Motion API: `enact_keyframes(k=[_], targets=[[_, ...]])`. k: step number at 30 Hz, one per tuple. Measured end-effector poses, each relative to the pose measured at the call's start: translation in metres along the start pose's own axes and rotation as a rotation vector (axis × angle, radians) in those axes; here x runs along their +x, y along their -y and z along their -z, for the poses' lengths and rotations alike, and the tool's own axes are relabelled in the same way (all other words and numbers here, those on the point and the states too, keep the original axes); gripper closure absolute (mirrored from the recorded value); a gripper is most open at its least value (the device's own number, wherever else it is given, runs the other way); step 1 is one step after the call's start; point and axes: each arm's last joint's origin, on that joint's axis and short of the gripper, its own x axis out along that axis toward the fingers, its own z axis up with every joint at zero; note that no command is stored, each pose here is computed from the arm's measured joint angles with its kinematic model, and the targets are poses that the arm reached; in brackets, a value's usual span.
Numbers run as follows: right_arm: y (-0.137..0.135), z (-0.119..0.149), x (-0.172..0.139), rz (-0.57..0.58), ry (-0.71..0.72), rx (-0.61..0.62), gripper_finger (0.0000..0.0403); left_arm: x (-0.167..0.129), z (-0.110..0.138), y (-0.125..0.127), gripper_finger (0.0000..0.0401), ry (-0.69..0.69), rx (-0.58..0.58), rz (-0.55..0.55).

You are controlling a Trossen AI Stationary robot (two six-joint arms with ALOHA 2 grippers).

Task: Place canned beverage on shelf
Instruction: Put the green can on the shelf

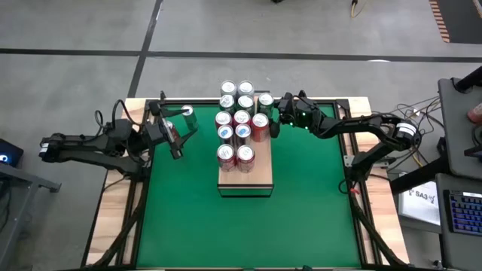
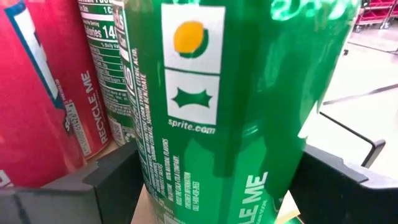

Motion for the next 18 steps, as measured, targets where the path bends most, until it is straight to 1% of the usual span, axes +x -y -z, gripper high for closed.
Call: enact_keyframes(k=[9, 18], targets=[[-0.0001, 0.0001, 0.0001, -0.002, -0.002, 0.008, 0.0076, 0.0, 0.0, 0.0, 0.0107, 0.0, 0.0, 0.0], [-0.0006, 0.0001, 0.0002, -0.004, -0.003, -0.012, 0.0073, 0.0, 0.0001, 0.0, 0.0107, 0.0, 0.0, 0.0]])
